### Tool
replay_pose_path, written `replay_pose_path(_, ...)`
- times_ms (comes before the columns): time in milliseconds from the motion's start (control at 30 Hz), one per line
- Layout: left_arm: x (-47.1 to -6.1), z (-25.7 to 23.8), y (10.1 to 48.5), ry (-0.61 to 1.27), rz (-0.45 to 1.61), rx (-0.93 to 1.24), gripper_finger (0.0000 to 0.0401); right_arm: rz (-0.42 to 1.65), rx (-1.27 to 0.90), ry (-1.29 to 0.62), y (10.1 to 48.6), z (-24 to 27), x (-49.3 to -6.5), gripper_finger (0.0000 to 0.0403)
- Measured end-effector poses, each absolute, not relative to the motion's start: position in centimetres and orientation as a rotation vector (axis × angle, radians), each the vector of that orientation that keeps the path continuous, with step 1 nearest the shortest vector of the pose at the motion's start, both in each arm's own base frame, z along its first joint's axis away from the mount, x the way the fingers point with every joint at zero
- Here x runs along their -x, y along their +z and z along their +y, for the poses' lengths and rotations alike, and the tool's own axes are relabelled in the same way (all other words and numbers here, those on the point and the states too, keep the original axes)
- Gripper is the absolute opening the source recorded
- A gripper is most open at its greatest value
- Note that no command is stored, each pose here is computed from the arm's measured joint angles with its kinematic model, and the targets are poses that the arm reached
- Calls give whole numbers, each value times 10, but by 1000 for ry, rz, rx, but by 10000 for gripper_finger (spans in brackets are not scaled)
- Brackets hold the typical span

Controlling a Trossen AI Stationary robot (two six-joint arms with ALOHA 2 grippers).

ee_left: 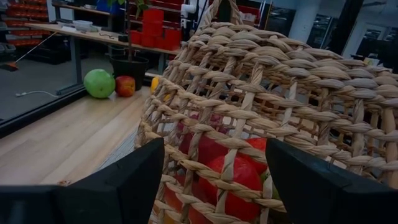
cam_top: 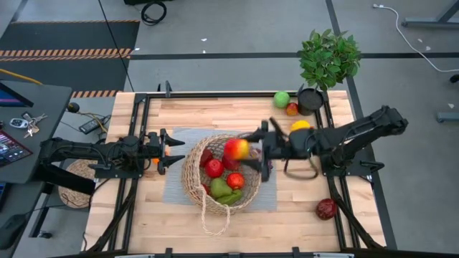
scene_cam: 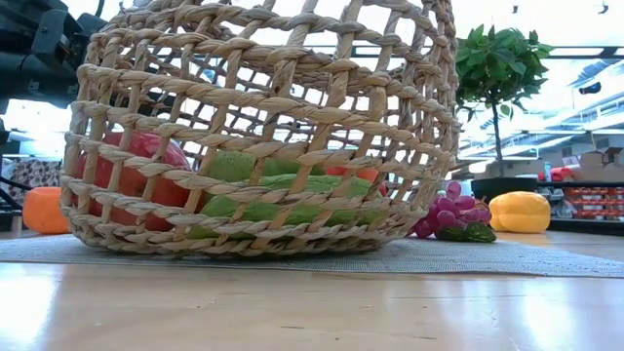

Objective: Build produce basket
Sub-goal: Put the mango into the basket

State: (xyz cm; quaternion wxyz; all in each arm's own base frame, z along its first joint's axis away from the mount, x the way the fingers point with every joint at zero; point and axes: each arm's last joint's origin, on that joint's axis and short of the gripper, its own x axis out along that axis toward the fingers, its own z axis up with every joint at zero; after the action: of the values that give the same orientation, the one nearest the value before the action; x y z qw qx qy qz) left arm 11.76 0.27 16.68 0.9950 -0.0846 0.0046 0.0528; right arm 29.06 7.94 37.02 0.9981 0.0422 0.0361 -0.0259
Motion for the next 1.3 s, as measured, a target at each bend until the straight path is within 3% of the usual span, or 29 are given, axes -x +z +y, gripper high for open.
replay_pose_path(200, -118, 3, 167, 105, 8, 170, 286, 131, -8, -58, 352, 109, -301, 307)
replay_pose_path(500, -118, 3, 167, 106, 9, 170, 286, 37, 130, -42, 337, 146, -317, 307)
replay_pose_path(700, -118, 3, 167, 105, 9, 170, 286, 22, 357, -99, 331, 161, -317, 307)
replay_pose_path(1300, -118, 3, 166, 106, 14, 169, 286, 412, 1177, -249, 264, 172, -328, 307)
